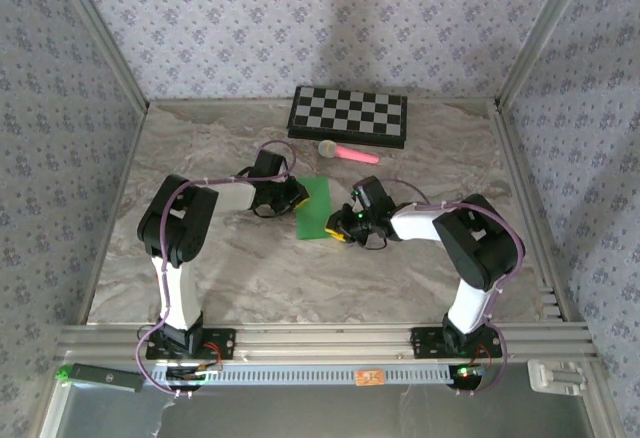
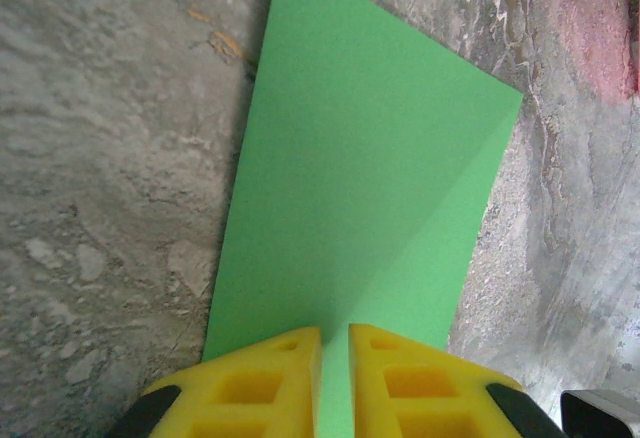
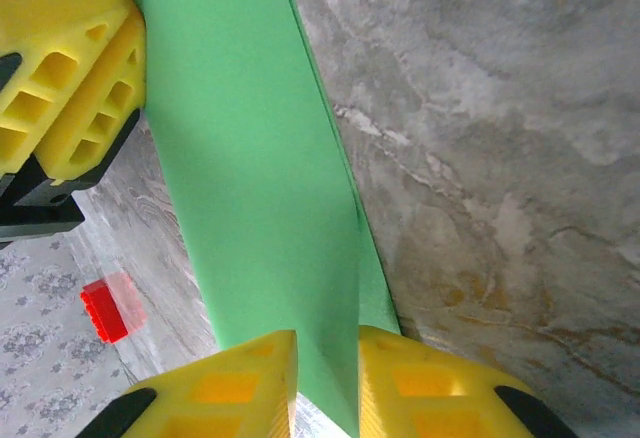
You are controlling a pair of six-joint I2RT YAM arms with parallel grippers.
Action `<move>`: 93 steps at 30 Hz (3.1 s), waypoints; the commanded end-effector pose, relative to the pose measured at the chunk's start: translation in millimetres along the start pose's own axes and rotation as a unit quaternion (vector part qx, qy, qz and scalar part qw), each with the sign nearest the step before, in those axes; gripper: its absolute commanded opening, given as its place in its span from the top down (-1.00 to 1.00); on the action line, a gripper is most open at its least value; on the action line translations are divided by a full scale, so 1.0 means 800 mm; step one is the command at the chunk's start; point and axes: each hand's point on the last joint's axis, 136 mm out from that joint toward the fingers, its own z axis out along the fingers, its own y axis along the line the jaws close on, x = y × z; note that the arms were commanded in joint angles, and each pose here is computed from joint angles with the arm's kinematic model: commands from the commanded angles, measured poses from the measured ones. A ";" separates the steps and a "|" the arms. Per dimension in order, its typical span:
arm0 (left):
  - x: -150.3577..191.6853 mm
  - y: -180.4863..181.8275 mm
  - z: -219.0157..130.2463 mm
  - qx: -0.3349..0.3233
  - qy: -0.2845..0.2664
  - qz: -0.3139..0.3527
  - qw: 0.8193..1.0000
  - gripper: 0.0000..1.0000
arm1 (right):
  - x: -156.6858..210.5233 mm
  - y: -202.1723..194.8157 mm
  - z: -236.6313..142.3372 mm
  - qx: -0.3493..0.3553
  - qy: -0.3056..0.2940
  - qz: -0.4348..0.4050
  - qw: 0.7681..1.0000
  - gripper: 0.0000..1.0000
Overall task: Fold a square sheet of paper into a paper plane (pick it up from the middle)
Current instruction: Fold the triangle a second time at the center of the table.
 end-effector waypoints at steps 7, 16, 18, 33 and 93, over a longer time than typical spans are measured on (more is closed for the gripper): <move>0.013 0.015 -0.001 -0.028 0.015 0.016 0.999 0.68 | -0.006 -0.002 -0.009 -0.003 -0.015 0.007 1.000 0.70; 0.002 -0.047 -0.025 0.043 0.015 0.081 0.996 0.56 | -0.004 -0.002 -0.018 0.017 -0.009 -0.002 1.000 0.97; -0.005 -0.062 -0.037 0.056 0.009 0.103 0.993 0.48 | 0.000 -0.006 -0.024 0.031 -0.006 -0.010 0.999 0.98; -0.005 -0.016 -0.011 0.007 0.038 0.100 0.994 0.69 | 0.000 0.018 -0.036 0.039 0.005 -0.059 0.997 0.99; 0.016 0.019 0.010 -0.037 0.099 0.119 0.987 0.78 | 0.002 0.052 -0.010 0.037 0.031 -0.106 0.993 1.00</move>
